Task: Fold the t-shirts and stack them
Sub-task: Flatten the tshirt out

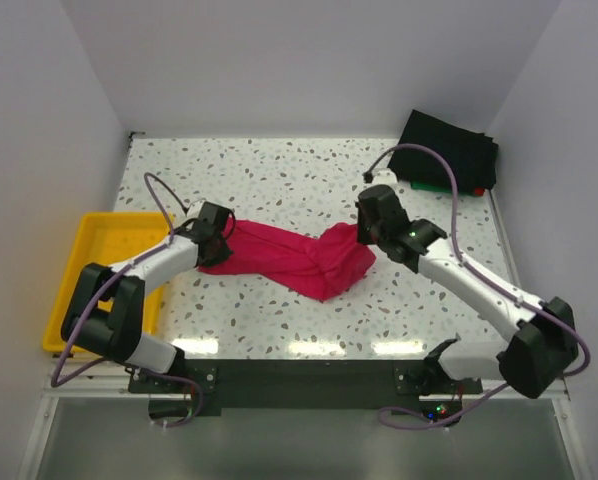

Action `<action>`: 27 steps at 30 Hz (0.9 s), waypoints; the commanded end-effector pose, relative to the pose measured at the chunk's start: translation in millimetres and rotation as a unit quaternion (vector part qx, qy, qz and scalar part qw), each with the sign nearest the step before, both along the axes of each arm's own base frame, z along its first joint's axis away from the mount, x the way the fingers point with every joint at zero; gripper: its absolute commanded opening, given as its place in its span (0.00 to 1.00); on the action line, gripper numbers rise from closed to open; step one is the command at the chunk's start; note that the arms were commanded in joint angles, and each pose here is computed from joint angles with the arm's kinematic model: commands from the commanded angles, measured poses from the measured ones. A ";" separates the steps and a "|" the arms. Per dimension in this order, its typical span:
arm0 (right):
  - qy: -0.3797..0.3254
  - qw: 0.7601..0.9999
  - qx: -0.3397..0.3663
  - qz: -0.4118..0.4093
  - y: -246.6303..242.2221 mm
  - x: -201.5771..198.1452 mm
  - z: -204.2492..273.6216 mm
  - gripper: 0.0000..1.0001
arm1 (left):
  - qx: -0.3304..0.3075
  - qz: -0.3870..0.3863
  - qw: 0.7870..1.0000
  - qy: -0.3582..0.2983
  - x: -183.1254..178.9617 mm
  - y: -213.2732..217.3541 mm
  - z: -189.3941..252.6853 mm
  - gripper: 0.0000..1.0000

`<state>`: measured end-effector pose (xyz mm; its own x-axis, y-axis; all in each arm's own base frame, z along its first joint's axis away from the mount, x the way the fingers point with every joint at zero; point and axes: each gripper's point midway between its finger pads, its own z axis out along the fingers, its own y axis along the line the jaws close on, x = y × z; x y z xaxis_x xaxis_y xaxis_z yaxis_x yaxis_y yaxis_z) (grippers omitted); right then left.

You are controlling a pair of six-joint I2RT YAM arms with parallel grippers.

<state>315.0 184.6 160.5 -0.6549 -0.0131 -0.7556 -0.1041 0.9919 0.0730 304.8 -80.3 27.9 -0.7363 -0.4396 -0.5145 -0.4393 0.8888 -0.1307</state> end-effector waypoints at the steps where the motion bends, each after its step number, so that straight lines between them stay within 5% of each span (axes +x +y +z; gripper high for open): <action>1: -0.025 0.999 0.002 -0.046 -34.9 -13.4 22.3 0.02 | -0.010 0.004 0.998 -0.056 17.1 1.0 36.7 0.00; 11: 0.001 0.992 0.010 -0.123 -96.7 -76.7 -5.2 0.07 | -0.039 -0.003 0.996 -0.075 -2.3 1.2 53.8 0.00; 16: 0.044 0.991 0.080 -0.095 -80.0 -104.5 -33.1 0.22 | -0.041 -0.006 0.996 -0.079 0.8 1.1 49.9 0.44; 20: 0.049 0.991 0.096 -0.085 -73.8 -106.7 -37.6 0.28 | -0.051 -0.017 0.993 -0.102 24.3 -8.7 62.4 0.53; 27: 0.028 0.992 0.096 -0.080 -76.0 -103.9 -24.1 0.33 | -0.015 0.001 0.997 -0.080 78.2 -12.3 58.6 0.51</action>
